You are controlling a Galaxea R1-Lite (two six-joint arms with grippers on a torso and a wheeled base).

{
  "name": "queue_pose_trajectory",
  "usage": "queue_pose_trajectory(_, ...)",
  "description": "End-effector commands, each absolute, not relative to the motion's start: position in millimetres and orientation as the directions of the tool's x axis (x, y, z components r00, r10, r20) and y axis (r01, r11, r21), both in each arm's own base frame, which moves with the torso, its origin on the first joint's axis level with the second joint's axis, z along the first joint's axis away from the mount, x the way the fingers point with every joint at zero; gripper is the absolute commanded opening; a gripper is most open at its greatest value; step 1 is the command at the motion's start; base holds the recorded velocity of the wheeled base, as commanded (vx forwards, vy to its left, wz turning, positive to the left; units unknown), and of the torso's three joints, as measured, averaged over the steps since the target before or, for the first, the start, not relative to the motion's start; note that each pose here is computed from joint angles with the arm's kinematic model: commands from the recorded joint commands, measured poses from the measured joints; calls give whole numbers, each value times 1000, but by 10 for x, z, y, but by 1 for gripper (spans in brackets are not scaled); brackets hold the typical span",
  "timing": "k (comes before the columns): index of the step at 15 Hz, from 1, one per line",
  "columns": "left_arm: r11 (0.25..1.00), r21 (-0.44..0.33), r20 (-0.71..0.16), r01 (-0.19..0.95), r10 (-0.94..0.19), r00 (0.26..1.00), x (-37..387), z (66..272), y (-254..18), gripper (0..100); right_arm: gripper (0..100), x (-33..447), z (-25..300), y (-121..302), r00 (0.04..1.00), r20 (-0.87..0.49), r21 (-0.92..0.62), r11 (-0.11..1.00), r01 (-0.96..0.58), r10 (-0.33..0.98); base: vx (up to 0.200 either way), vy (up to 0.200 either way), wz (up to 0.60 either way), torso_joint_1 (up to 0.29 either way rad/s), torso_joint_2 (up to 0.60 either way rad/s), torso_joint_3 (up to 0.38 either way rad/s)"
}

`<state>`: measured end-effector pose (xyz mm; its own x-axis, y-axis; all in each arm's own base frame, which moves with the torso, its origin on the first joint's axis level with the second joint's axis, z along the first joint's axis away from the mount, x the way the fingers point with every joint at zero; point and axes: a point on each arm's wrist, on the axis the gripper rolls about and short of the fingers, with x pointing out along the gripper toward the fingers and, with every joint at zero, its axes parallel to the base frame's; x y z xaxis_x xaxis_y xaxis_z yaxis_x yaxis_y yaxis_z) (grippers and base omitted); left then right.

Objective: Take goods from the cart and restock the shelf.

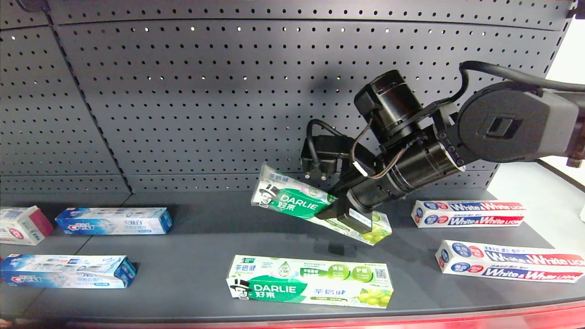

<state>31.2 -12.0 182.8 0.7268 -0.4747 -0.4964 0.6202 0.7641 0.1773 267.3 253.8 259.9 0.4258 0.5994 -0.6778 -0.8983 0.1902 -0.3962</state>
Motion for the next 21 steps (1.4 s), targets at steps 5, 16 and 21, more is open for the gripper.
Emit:
queue_pose_trajectory(5,763,176,-498,621,-475,725,313,1822,-121,100,0,2727,2628,2529,412,-714,-446,86,-891,566,0,0,0,0,0,0)
queue_pose_trajectory(16,763,175,-499,622,-475,724,293,1792,-119,100,0,2758,2540,2552,360,-790,-425,-20,-905,496,0,0,0,0,0,0)
queue_pose_trajectory(21,763,174,-500,623,-477,723,279,1770,-118,100,0,2755,2459,2617,346,-808,-413,-40,-910,476,0,0,0,0,0,0)
